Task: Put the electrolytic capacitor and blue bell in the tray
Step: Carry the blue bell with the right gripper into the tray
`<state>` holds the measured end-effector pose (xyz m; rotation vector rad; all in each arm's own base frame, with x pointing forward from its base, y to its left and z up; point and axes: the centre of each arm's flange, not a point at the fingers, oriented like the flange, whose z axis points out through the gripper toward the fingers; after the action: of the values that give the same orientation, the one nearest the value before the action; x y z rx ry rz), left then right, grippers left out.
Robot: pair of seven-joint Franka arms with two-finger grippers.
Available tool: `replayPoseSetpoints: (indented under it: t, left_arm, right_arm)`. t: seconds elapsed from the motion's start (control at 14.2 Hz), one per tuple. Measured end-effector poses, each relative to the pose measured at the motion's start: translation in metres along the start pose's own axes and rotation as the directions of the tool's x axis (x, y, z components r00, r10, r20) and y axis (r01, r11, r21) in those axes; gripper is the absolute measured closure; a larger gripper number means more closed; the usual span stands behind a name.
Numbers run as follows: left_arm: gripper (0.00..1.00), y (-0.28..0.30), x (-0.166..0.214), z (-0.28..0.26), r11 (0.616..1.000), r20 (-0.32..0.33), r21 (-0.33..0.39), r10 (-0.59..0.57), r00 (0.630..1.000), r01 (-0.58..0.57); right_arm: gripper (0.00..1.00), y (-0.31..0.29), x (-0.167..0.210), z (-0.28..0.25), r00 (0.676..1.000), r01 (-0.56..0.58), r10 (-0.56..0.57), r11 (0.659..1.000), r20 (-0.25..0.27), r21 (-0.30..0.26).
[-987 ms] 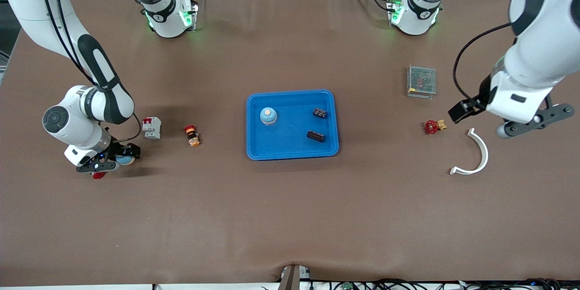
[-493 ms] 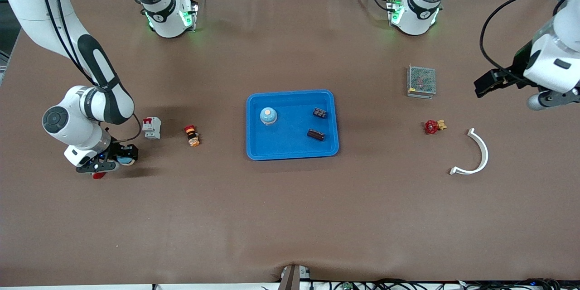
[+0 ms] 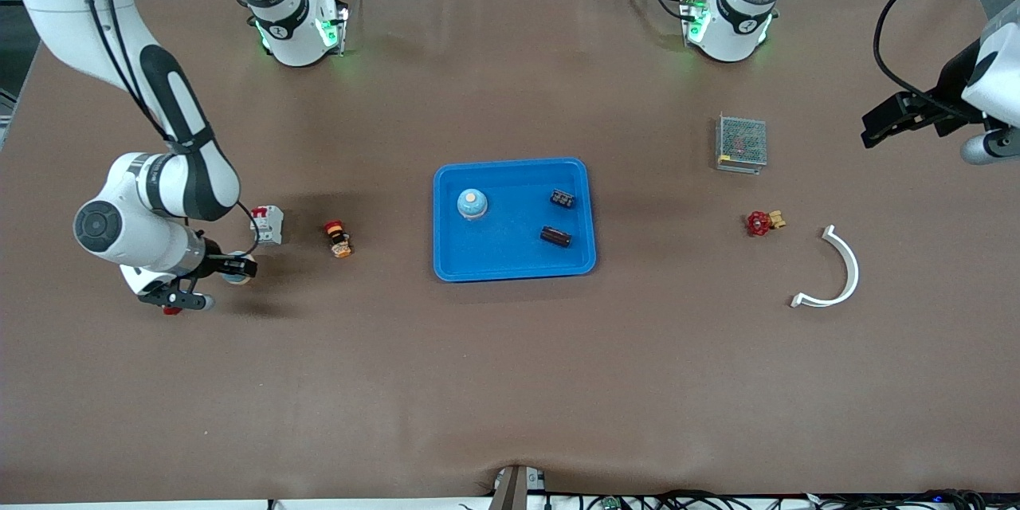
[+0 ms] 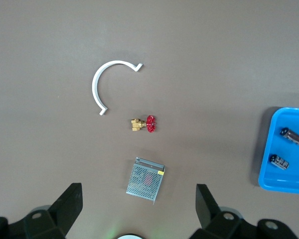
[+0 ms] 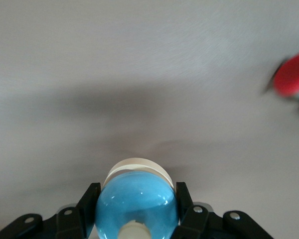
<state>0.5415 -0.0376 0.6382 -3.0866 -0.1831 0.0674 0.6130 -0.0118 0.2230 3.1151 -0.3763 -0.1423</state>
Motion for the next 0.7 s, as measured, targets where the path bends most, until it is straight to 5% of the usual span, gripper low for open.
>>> replayPoseSetpoints:
  t: [0.28, 0.7]
  left_arm:
    - [0.00, -0.009, -0.005, -0.004, 1.000, 0.009, 0.000, 0.011, 1.000, -0.011]
    - [0.00, -0.010, -0.007, -0.005, 1.000, 0.011, 0.000, 0.011, 1.000, -0.011]
  right_arm:
    - [0.34, -0.119, -0.022, -0.035, 0.965, -0.261, 0.261, 0.965, -0.013, 0.003]
    - [0.34, -0.224, -0.054, -0.067, 0.839, -0.542, 0.544, 0.834, 0.009, 0.103]
